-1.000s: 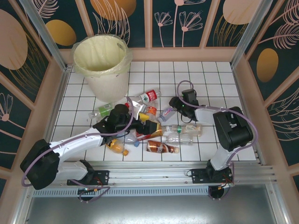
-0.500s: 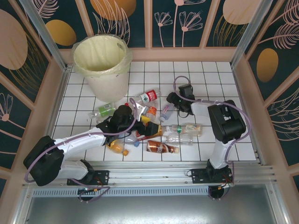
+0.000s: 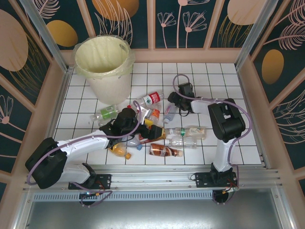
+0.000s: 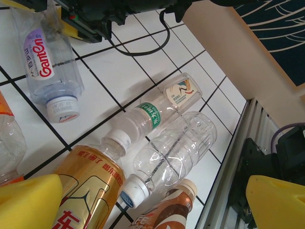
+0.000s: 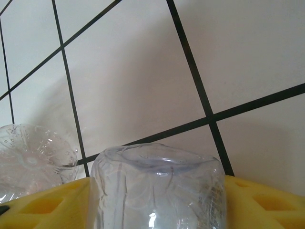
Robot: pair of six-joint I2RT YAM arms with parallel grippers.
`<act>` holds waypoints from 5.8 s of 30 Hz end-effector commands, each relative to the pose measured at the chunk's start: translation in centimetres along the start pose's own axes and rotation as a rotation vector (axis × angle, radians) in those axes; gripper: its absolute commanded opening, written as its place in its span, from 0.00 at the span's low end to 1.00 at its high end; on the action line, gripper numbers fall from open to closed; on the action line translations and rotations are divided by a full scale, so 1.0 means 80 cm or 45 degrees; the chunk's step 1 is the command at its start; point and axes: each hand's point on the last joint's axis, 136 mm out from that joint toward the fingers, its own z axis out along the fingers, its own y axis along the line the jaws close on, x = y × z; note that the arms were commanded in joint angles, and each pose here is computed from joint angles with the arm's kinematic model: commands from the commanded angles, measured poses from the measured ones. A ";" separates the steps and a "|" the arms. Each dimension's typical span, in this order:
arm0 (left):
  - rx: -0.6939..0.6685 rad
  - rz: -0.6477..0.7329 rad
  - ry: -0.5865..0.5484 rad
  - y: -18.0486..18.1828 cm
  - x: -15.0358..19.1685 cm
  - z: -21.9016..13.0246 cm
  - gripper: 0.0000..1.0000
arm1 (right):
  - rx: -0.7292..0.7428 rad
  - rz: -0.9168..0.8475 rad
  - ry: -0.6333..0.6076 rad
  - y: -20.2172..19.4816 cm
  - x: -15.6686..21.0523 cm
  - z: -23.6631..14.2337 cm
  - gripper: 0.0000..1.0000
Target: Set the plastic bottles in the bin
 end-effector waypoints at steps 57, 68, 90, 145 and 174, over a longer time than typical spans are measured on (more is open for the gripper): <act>0.368 -0.087 -0.211 -0.068 -0.105 0.054 0.88 | -0.778 -0.552 -0.177 0.173 0.020 -0.272 0.59; 0.354 -0.123 -0.184 -0.065 -0.104 0.059 0.66 | -0.770 -0.556 -0.185 0.174 0.022 -0.269 0.59; 0.174 -0.085 -0.209 -0.054 -0.120 0.041 0.58 | -0.828 -0.609 -0.270 0.179 0.019 -0.320 0.96; -1.103 0.099 -0.532 0.232 -0.426 -0.256 0.59 | -0.975 -0.801 -0.311 0.145 0.065 -0.442 0.99; -1.108 -0.059 -0.381 0.308 -0.376 -0.233 0.76 | -0.544 -0.535 -0.236 0.078 0.051 -0.371 0.99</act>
